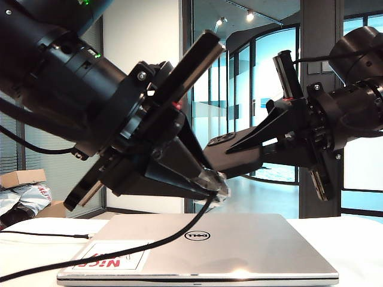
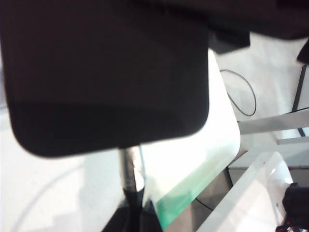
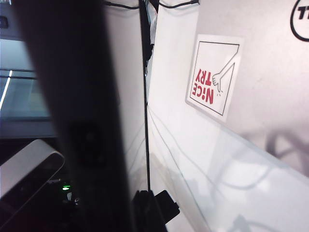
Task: Pick up the charging cable and the phone, plug the charging cable into the charging port on the phone, and finally place them back on the table.
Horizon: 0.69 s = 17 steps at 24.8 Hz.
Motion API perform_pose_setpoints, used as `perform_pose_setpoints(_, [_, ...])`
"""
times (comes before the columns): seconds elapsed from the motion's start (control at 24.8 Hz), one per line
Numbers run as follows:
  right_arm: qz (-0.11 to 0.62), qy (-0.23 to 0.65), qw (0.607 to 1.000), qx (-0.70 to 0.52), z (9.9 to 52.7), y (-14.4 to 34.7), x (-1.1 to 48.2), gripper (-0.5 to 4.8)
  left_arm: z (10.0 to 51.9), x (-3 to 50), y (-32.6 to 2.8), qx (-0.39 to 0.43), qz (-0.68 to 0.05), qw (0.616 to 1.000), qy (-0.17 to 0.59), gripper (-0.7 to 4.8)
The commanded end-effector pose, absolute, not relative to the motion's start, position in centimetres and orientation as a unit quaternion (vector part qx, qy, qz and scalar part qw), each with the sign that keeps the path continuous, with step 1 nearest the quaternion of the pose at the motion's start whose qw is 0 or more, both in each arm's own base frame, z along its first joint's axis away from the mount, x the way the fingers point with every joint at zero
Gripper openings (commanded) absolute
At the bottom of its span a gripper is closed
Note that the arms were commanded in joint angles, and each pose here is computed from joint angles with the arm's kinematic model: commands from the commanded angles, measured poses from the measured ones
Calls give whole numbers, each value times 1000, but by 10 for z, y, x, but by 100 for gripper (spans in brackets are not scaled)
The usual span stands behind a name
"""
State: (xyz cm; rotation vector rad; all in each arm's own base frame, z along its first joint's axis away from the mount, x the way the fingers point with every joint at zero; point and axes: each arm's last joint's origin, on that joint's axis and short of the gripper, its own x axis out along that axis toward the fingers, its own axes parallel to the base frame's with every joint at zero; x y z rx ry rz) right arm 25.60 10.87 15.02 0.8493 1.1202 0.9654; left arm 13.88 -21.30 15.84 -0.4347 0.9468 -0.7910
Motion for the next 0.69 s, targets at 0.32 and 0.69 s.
perform_pose_setpoints(0.32, [453,470,671,351,155,110,257,-5,164,150,-209,-209,-369,810,405,-7])
perform_pose_setpoints(0.69, [401,437,728,344,161,107,268,-5,166,151,-210,-204,-375,812,397,123])
